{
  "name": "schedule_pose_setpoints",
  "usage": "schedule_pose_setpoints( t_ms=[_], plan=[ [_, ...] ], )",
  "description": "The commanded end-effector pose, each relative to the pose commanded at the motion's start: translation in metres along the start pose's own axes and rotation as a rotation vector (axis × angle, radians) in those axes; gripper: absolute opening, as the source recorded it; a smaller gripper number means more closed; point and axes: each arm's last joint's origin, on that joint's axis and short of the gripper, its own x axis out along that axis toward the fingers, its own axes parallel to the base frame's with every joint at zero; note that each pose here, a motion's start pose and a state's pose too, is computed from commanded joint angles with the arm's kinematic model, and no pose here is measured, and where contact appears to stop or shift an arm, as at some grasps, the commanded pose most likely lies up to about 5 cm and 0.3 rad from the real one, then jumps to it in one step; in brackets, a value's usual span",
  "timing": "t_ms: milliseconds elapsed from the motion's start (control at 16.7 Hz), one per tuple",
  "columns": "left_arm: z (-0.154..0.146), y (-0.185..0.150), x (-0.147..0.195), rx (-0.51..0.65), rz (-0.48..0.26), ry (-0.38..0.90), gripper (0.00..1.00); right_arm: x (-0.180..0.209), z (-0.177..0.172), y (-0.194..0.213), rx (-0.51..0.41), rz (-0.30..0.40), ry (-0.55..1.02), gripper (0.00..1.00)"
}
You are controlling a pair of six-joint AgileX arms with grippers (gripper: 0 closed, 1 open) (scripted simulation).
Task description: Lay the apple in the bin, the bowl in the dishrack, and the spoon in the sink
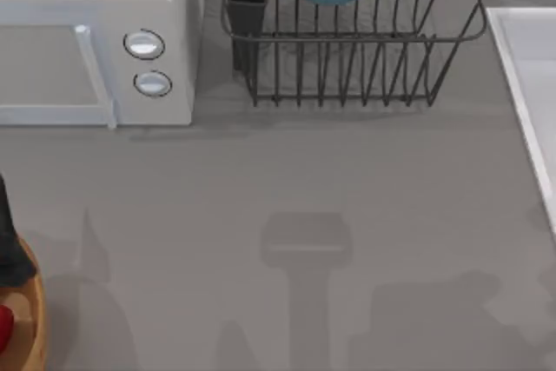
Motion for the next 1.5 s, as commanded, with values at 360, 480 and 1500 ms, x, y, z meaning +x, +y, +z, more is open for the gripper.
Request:
schedule_pose_setpoints(
  t_ms=[360,480,1500],
  plan=[
    [0.000,0.000,0.000,0.000,0.000,0.000,1.00,0.001,0.001,0.001,-0.005,0.001,0.001,1.00],
    [0.000,0.000,0.000,0.000,0.000,0.000,1.00,0.010,0.001,0.000,-0.002,0.004,0.004,1.00],
    [0.000,0.000,0.000,0.000,0.000,0.000,1.00,0.100,0.000,0.000,-0.002,0.003,0.003,0.77]
  ],
)
